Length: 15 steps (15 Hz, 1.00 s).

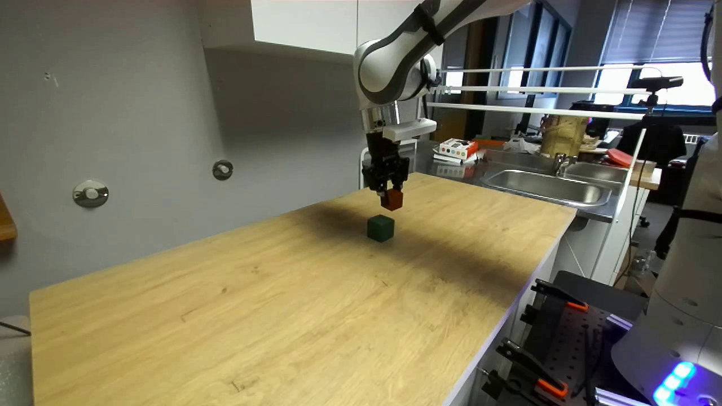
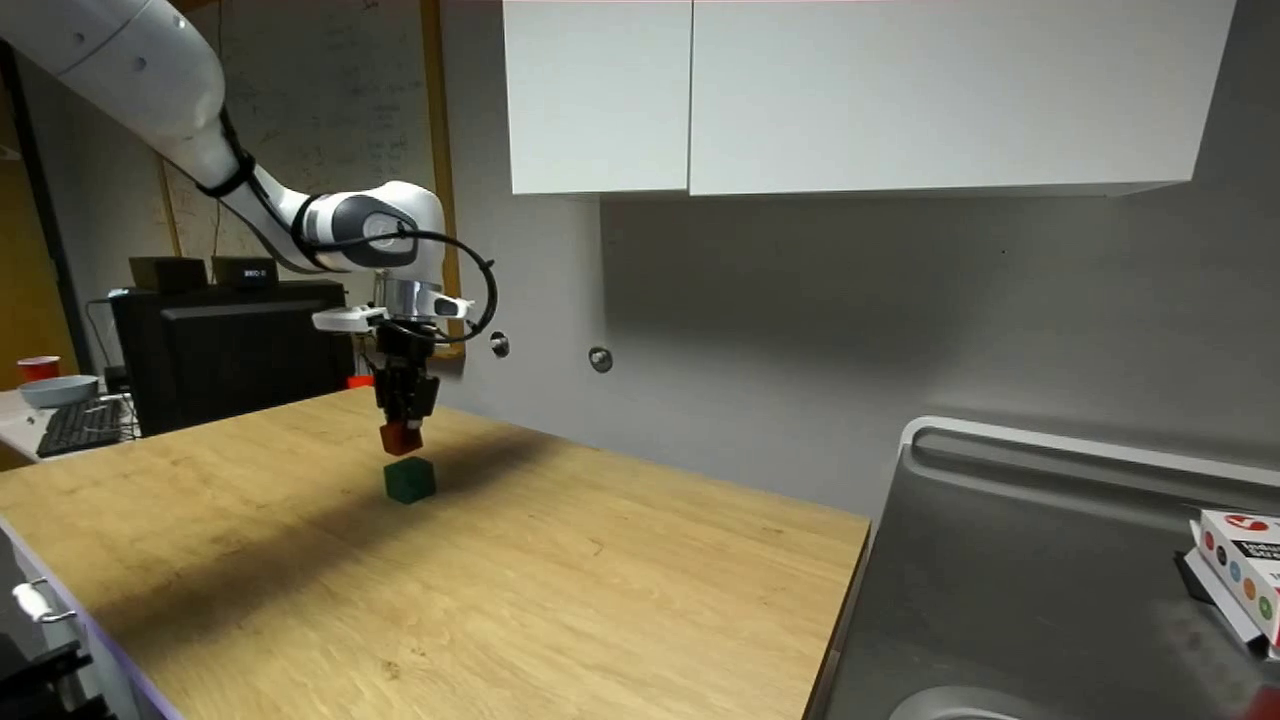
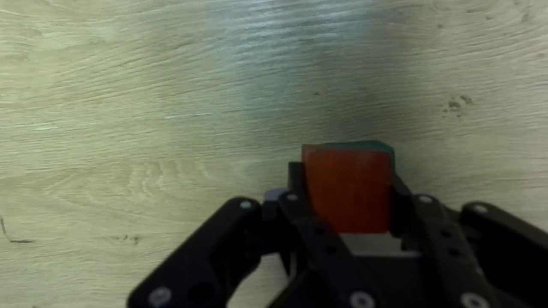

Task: Put the orange block on the green block

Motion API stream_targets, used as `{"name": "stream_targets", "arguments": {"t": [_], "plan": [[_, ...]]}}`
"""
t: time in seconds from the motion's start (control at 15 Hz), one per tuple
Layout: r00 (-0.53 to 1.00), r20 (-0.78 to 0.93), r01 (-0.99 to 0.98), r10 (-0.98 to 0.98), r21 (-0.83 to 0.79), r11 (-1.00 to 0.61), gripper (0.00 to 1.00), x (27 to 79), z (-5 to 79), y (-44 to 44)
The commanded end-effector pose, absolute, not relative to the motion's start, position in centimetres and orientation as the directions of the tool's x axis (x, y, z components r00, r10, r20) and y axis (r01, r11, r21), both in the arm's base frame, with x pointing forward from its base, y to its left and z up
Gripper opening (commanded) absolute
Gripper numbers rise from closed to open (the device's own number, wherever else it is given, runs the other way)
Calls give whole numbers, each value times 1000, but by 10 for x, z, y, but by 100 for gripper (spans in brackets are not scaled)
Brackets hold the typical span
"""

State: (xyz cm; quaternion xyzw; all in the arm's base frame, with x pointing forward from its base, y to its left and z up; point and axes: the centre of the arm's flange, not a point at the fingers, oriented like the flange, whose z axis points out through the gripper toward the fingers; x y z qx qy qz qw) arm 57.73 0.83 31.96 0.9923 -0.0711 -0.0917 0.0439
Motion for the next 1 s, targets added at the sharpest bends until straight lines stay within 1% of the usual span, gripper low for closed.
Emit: {"name": "stream_targets", "arguments": {"t": [0.0,0.4,0.47,0.53,0.6,0.73,0.8,0.87,0.93], "plan": [[966,-217,-112,-139,129,-985,18,591,301,26],[960,-254,-84,-120,149,-985,18,601,281,34],[960,-253,-85,-121,150,-985,68,603,282,35],[959,-255,-84,-121,151,-985,69,605,282,35],[959,-257,-82,-119,151,-985,73,606,282,36],[959,-260,-79,-117,154,-985,90,608,279,36],[958,-261,-78,-117,153,-985,96,609,279,37],[958,-263,-78,-117,153,-985,100,610,278,37],[957,-266,-75,-114,151,-986,100,610,278,38]]}}
